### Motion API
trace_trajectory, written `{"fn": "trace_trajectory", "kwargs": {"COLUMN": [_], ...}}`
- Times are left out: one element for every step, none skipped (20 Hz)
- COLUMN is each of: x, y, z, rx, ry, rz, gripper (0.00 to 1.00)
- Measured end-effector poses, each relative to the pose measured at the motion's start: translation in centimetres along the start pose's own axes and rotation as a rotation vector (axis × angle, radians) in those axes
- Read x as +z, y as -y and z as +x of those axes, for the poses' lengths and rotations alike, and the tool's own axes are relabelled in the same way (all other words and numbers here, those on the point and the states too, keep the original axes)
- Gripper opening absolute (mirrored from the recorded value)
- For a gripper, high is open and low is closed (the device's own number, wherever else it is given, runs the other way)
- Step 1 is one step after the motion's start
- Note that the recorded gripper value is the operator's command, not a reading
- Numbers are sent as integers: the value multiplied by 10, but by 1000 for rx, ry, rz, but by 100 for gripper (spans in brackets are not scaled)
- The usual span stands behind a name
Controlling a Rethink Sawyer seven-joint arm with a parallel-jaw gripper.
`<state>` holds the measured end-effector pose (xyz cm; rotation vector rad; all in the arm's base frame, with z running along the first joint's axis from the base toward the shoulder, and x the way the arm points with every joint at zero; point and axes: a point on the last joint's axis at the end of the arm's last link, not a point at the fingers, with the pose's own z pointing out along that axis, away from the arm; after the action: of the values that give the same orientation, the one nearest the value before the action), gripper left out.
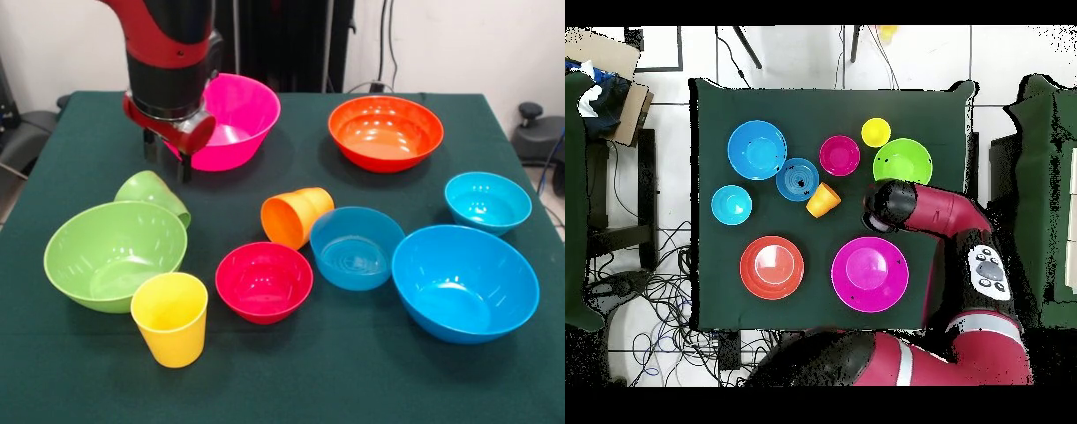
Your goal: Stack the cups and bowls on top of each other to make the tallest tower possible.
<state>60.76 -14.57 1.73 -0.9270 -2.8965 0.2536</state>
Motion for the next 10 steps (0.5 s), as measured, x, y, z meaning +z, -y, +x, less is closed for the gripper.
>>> {"fn": "trace_trajectory", "kwargs": {"x": [0,1,1,1,2,2,2,2,2,3], "y": [-3,-9,-13,-15,-27,-34,-37,-46,-52,-57], "z": [1,2,2,2,4,4,4,5,5,5], "rx": [-4,-10,-14,-16,-27,-33,-36,-43,-47,-49], "ry": [0,1,2,2,6,8,9,13,15,17], "rz": [-1,-2,-3,-4,-8,-10,-12,-15,-18,-22], "gripper": [100,100,100,100,100,100,100,100,100,100]}}
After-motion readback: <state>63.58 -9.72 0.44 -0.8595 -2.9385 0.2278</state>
